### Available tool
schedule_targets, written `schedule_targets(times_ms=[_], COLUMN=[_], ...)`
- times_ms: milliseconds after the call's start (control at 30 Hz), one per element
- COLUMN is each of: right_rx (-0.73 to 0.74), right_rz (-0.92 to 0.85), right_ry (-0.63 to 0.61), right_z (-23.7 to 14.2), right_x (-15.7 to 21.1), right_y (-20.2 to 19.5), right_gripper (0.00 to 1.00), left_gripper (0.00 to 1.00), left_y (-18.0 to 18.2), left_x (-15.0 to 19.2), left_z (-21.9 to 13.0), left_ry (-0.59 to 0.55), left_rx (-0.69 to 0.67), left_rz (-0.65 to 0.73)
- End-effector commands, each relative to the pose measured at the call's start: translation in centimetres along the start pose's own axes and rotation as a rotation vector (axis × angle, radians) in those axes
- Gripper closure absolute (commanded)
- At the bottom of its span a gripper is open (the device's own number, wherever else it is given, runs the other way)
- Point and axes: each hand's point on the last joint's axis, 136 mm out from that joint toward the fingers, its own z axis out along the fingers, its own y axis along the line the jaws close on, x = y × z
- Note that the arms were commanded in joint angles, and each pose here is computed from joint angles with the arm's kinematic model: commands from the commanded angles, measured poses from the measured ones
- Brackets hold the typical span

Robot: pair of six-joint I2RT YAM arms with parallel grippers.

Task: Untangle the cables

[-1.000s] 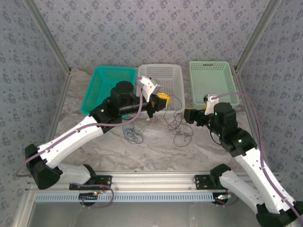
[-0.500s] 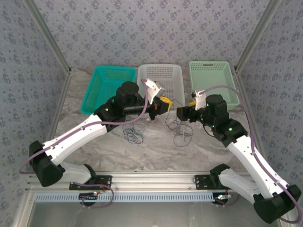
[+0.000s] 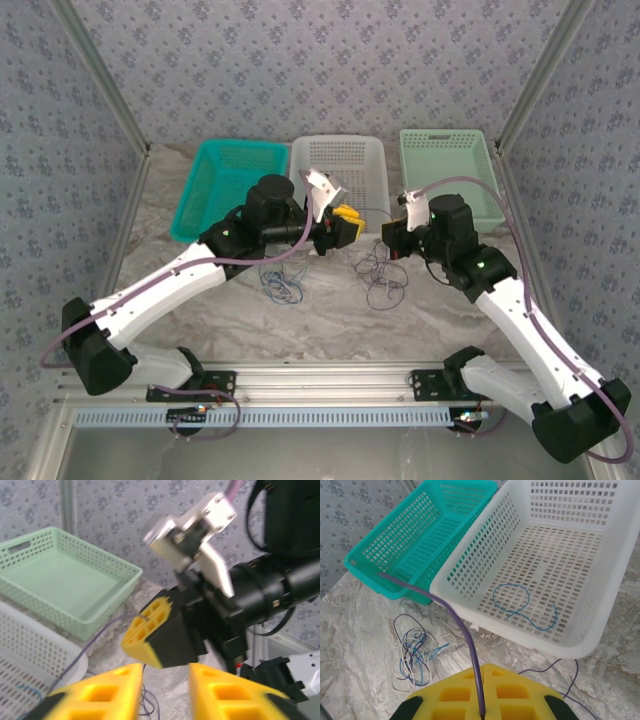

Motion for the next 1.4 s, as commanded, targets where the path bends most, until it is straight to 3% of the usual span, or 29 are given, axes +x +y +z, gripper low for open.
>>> schedule_targets(times_ms=[0,33,200,500,833,1067,1267,1367], right_rx=[0.052,0.082,0.115,0.161,0.178,0.153,0.131,0.118], right_rz=[-0.013,-0.020,-0.036,0.008,0.070,0.077,0.068,0.070], right_ry=[-0.047,-0.059,-0.133,-0.241,-0.332,-0.342,-0.335,-0.338], right_z=[-2.2,-2.8,-5.8,-8.5,-10.3,-10.7,-10.8,-10.9], right_x=[-2.9,-3.7,-8.0,-12.3,-14.1,-14.2,-14.2,-14.2], right_y=[-0.1,-0.4,0.3,0.5,0.5,0.9,1.4,1.6], right_gripper=[1.00,1.00,1.00,1.00,1.00,1.00,1.00,1.00], left_gripper=[0.55,0.48,0.39,0.44,0.49,0.49,0.48,0.48], left_y=[2.1,2.3,2.9,3.9,3.0,3.3,5.1,4.8], left_x=[0.8,1.3,3.5,10.4,15.2,16.1,15.3,15.0], left_z=[-1.0,-1.0,-0.8,2.1,6.9,9.3,10.2,10.7], left_ry=[0.032,0.043,0.061,0.208,0.345,0.354,0.310,0.288], left_rx=[-0.126,-0.139,-0.147,-0.121,-0.041,-0.044,-0.118,-0.092], left_rz=[0.008,0.004,-0.018,-0.103,-0.095,-0.067,0.029,0.060])
